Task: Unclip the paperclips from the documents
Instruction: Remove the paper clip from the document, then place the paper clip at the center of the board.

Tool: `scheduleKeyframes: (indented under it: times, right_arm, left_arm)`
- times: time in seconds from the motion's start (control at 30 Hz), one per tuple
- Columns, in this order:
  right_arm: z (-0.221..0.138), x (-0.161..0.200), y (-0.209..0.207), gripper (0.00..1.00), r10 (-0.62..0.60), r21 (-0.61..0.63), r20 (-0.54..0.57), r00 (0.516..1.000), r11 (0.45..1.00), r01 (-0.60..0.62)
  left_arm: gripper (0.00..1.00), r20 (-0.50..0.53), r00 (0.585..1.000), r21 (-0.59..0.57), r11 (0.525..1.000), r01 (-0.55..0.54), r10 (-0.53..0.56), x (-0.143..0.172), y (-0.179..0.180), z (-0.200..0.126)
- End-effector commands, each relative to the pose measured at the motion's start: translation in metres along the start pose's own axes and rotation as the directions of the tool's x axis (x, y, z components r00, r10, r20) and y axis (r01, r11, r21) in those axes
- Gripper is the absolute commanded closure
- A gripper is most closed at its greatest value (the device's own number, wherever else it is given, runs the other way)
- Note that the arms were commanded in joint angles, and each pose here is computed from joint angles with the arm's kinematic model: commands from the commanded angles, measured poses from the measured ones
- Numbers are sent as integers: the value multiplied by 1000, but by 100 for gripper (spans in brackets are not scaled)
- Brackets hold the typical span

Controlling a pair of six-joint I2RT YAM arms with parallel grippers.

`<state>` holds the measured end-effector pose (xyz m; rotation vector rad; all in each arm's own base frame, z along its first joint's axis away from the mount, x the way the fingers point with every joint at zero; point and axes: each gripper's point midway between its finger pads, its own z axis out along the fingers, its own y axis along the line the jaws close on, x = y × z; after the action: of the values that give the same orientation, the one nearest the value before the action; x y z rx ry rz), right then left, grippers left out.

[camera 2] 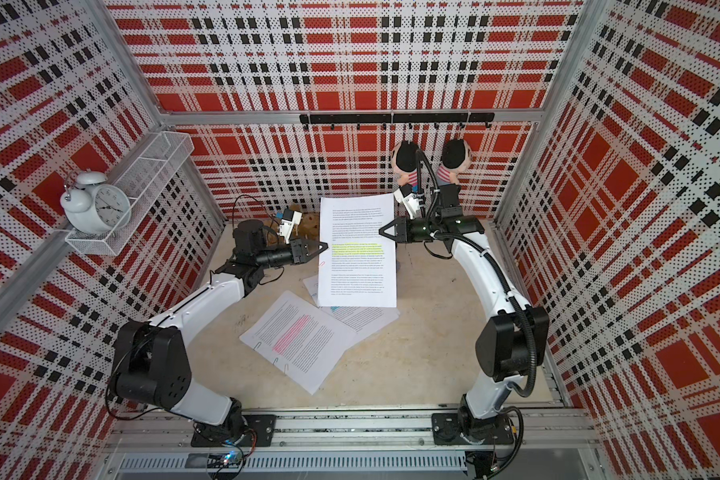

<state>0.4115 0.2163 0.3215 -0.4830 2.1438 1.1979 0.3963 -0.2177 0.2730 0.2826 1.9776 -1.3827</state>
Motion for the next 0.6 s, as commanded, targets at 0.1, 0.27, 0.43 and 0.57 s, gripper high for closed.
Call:
scheduleKeyframes:
  times: [0.1,0.27,0.43,0.57]
  right_arm:
    - [-58,-40,-26,100,-85,163,197,977,985,53]
    - [-60,-33,-36,100,-68,175,201,977,984,32]
    - [-59,-27,-41,100,-61,183,193,979,983,25]
    - [-58,-22,-44,100,-53,187,186,981,982,18]
  left_arm:
    - [100,35,990,-278,950,143,-139,22,79,-44]
    - [100,9,989,-330,933,144,-149,36,90,-59]
    - [100,-8,988,-374,917,140,-154,43,99,-72]
    - [100,-7,988,-386,911,142,-157,45,103,-76]
